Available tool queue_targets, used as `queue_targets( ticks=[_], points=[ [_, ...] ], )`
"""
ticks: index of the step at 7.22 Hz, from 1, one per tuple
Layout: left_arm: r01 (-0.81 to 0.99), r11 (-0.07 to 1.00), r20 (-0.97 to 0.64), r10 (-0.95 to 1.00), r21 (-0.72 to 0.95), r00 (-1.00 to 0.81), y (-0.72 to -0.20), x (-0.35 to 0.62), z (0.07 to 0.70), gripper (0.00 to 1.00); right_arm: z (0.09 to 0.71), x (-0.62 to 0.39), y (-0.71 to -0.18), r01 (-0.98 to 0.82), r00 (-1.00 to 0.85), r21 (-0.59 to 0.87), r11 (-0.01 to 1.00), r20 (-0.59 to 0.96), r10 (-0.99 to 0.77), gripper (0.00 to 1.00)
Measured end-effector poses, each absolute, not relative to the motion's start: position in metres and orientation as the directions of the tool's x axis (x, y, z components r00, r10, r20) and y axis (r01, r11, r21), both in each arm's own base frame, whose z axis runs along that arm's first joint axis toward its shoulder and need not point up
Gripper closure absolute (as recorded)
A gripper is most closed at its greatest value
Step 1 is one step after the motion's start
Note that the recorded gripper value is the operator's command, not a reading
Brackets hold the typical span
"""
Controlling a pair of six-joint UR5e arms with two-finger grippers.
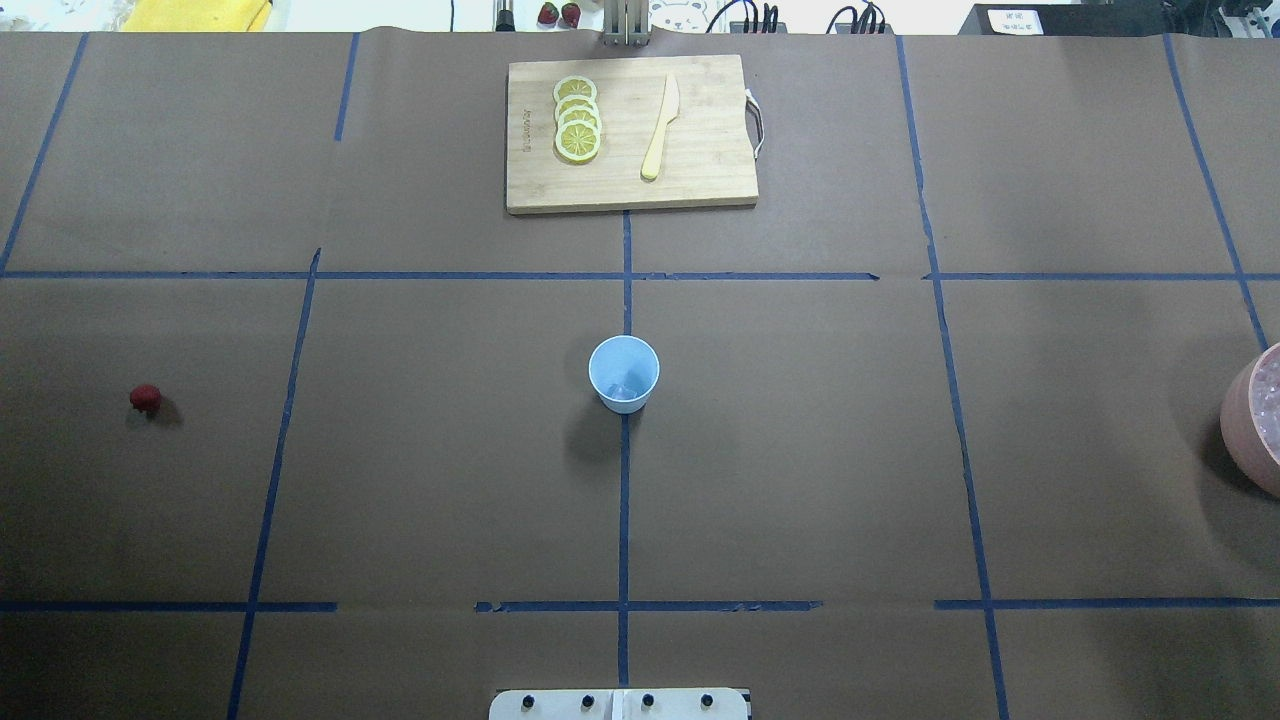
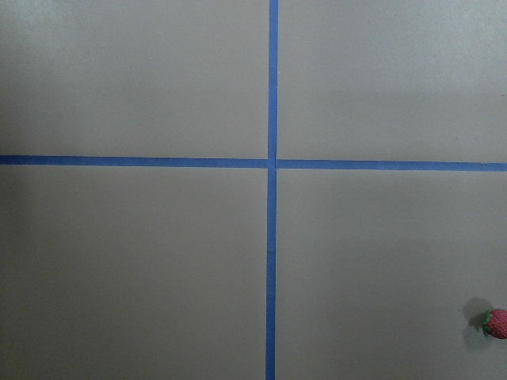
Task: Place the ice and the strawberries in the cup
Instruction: 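Grasp another ice cube from the pink bowl with the right gripper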
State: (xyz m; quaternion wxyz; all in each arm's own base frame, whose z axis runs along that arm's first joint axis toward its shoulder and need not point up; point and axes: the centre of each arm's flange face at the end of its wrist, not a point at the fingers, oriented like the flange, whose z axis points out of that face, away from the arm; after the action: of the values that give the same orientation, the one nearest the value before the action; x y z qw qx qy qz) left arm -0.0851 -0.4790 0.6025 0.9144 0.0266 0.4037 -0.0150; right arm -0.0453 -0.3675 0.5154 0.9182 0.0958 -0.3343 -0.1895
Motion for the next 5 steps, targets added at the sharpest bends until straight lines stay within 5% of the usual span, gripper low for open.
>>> queue_targets(
  ticks=[3, 5],
  points=[
    [0.048, 0.998, -0.74, -0.003, 0.041, 0.673, -0.479, -0.085, 0.601, 0.0, 0.574, -0.042, -0.357, 0.247, 0.71, 0.307, 0.919, 0.589, -0.387, 0.14],
    [0.048, 0.998, -0.74, 0.0, 0.044, 0.673, -0.479, -0.085, 0.599, 0.0, 0.595, -0.042, -0.357, 0.256, 0.713, 0.283, 0.924, 0.59, -0.378, 0.3]
  ],
)
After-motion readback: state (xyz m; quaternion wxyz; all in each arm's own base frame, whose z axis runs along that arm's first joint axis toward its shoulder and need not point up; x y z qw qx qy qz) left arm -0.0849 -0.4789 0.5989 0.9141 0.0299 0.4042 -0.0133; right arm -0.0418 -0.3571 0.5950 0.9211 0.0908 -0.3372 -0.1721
